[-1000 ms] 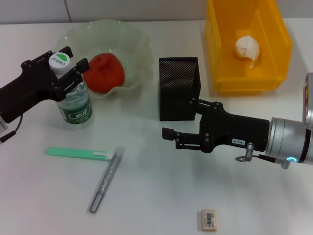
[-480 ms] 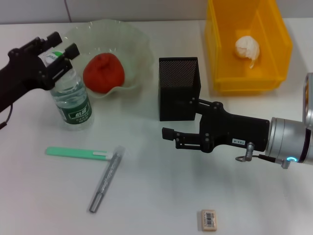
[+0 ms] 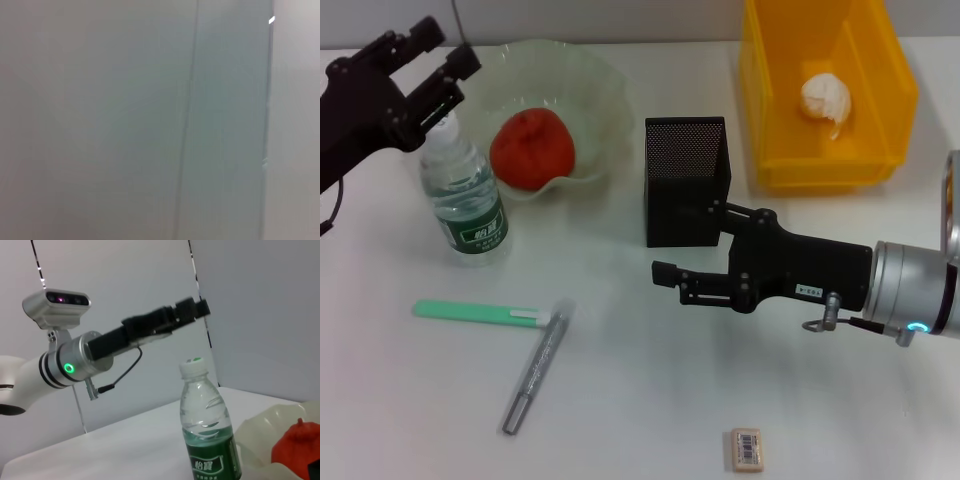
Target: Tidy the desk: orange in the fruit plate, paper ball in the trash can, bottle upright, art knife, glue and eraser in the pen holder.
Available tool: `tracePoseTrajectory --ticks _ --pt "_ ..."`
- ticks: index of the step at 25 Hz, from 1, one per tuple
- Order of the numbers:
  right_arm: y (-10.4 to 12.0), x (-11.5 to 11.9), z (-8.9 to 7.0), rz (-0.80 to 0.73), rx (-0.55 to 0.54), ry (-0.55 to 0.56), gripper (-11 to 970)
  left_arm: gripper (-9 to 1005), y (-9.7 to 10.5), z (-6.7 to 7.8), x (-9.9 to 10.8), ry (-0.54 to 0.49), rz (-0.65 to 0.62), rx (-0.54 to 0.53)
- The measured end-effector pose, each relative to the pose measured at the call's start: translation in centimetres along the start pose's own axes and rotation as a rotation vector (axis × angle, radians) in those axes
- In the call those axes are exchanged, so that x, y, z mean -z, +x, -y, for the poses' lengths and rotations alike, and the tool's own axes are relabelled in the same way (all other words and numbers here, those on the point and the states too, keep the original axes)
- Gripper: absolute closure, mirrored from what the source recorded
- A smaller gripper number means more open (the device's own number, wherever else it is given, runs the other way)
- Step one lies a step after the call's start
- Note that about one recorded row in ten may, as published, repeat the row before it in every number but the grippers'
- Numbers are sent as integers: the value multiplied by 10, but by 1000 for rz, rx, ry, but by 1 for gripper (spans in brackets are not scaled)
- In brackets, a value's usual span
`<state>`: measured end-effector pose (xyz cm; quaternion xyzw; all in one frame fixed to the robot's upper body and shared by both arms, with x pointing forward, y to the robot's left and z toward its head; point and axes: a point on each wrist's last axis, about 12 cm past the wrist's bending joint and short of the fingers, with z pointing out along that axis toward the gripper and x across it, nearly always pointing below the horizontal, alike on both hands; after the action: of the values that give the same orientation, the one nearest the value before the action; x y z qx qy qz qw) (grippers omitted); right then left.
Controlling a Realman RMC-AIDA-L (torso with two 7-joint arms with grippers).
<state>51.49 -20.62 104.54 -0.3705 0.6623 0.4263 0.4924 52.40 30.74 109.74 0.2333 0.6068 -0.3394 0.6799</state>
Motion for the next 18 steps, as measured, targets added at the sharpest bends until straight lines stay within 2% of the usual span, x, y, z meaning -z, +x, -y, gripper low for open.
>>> tracePoseTrajectory --ticks 5,6,10,11,13,18 --pt "2 3 -1 4 -8 7 126 475 -8 9 -13 118 25 40" --pt "3 5 -1 3 -6 9 126 475 -9 13 -19 169 20 50" --pt "2 13 -9 59 46 -20 127 475 -9 19 -27 225 -6 55" --pt "2 18 -13 93 74 -24 127 475 -9 25 -36 292 -52 55" --pt "3 20 -14 100 82 -22 127 474 -9 29 -42 339 -86 65" --pt "8 40 -20 137 109 3 127 475 -14 32 -55 402 -160 136"
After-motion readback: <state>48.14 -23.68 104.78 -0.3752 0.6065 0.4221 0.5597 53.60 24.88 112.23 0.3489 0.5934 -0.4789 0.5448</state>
